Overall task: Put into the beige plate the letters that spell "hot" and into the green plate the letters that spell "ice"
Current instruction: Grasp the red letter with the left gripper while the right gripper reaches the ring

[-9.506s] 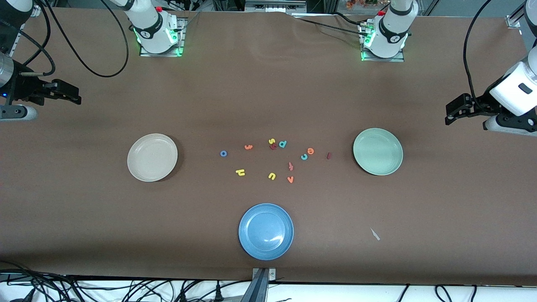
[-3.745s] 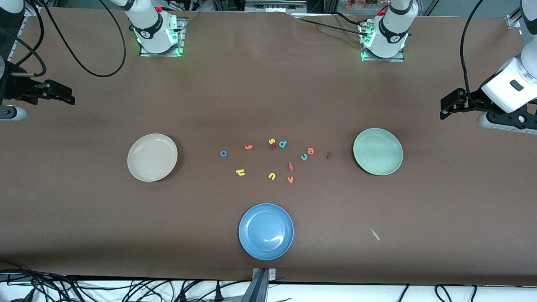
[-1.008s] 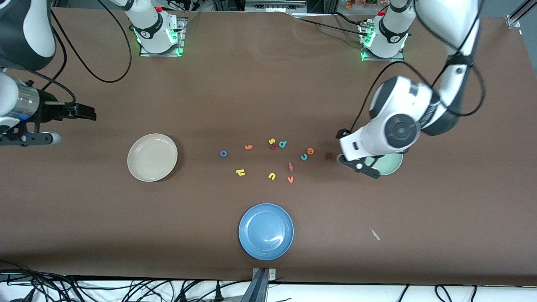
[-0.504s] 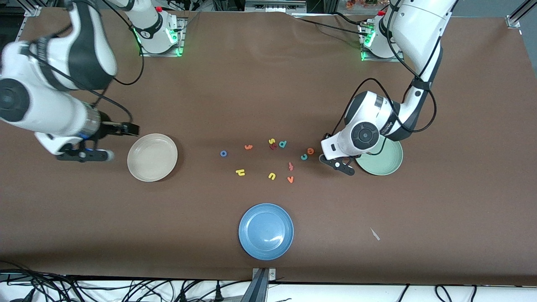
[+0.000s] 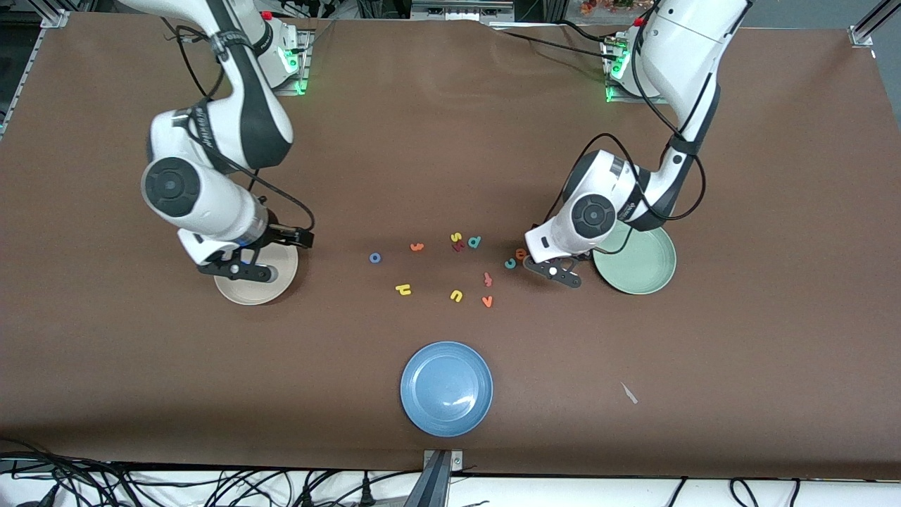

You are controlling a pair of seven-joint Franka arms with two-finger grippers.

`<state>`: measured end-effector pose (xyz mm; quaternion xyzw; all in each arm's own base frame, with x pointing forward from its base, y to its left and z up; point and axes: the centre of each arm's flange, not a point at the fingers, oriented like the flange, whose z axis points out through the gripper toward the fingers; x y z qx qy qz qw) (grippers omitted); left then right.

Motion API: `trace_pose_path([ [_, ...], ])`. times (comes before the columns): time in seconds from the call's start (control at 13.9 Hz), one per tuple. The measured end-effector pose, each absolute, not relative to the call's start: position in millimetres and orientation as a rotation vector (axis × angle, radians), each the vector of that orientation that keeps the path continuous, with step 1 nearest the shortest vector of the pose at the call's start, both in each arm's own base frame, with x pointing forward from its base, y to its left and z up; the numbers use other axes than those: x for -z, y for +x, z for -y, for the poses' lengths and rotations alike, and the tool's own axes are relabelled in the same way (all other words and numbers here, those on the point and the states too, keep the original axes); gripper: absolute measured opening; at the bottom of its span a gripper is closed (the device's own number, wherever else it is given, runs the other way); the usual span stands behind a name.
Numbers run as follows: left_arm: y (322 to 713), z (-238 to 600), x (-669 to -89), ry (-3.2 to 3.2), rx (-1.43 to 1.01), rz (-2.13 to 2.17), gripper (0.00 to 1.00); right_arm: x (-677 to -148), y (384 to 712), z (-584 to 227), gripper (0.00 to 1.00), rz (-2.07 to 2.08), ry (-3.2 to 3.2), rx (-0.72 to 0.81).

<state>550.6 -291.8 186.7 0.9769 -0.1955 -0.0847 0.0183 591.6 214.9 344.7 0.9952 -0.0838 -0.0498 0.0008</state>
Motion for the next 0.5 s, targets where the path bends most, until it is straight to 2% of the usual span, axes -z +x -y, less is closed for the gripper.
trace_pose_path([
  [0.14,550.4,293.0,-179.9,3.036,0.253,0.605,0.6,-310.1,574.9,-235.6,1.0,0.325,3.125,0.086],
  [0.43,554.7,288.6,-178.5,3.057,0.229,0.644,0.56,-250.4,548.6,-286.9,1.0,0.439,3.089,0.04],
  [0.5,554.6,288.7,-178.2,3.057,0.23,0.646,0.49,-240.7,543.4,-296.2,1.0,0.452,3.086,0.048],
])
